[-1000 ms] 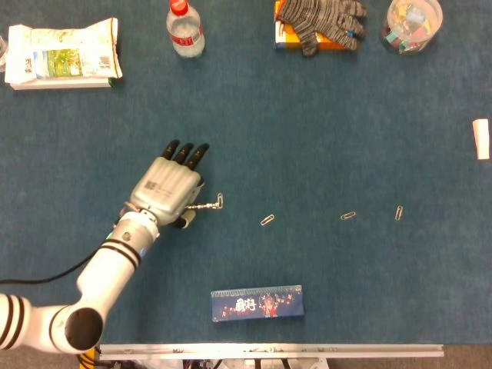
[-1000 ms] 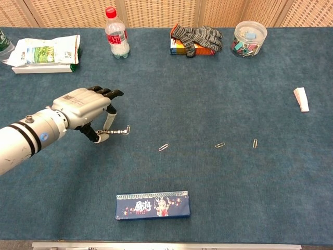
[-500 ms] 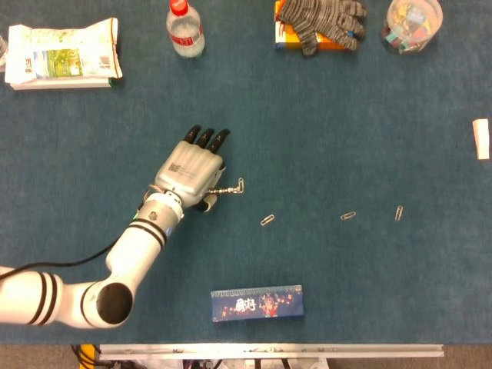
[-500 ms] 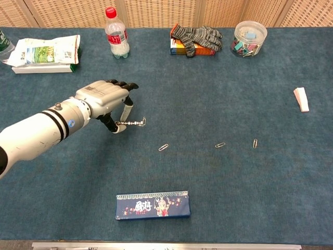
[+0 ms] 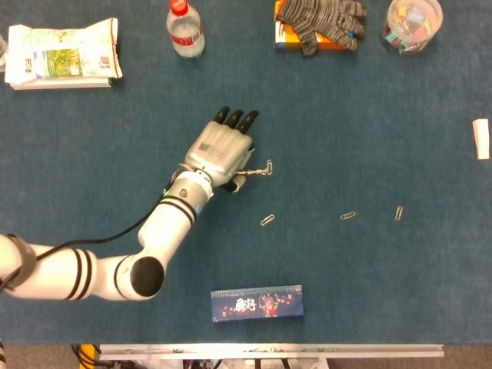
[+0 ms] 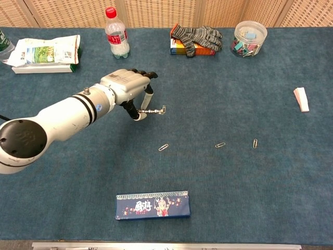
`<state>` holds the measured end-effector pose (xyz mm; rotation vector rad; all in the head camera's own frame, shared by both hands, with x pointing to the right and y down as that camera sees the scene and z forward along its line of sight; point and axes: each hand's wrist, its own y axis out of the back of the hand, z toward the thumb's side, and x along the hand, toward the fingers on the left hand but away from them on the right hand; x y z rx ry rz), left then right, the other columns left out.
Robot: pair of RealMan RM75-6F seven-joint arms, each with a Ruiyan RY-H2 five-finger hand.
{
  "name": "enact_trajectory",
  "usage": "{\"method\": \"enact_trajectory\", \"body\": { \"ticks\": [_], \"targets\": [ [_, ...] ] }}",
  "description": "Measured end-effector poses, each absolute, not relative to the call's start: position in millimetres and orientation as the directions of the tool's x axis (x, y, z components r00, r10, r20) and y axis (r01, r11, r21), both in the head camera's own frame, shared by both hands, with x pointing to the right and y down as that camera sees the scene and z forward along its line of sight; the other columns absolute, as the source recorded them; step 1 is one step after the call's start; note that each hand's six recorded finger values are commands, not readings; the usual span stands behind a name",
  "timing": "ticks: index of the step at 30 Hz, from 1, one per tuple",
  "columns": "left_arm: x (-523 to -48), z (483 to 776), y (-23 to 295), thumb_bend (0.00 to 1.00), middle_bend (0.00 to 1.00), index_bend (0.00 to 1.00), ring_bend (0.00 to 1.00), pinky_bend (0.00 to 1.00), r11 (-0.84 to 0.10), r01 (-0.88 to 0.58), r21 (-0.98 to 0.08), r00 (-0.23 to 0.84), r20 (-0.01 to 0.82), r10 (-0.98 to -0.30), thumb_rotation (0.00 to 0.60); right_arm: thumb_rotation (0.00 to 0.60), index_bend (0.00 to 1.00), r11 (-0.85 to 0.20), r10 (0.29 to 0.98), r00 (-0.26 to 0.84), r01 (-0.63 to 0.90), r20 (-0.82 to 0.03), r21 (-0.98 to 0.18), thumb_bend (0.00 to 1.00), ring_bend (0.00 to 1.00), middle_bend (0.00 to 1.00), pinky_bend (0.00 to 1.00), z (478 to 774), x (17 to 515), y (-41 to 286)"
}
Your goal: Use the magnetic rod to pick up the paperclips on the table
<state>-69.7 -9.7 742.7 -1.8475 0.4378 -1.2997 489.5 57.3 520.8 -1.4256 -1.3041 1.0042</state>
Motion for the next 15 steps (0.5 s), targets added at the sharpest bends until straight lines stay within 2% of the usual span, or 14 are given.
{"method": "enact_trajectory", "body": {
  "ticks": [11,14,15],
  "targets": [
    [-35,747,-19,0.32,0.00,0.57,0.00,0.00,-0.628,0.112,-0.770,0.452,0.602,-0.658,0.600,0.600,0.26,-0.007,0.995,0.099,0.234,0.016,-0.972,0.04,0.18,0.24,0.30,521,490,57],
    [-28,747,-22,0.32,0.00,0.48,0.00,0.00,-0.633,0.085,-0.770,0.457,0.594,-0.661,0.600,0.600,0.26,-0.009,0.995,0.098,0.232,0.014,-0.973,0.04,0.18,0.24,0.30,522,490,56],
    [-25,747,-23,0.32,0.00,0.42,0.00,0.00,-0.634,0.076,-0.770,0.459,0.591,-0.663,0.600,0.600,0.26,-0.011,0.995,0.099,0.230,0.012,-0.973,0.04,0.18,0.24,0.30,523,490,56]
  ]
}}
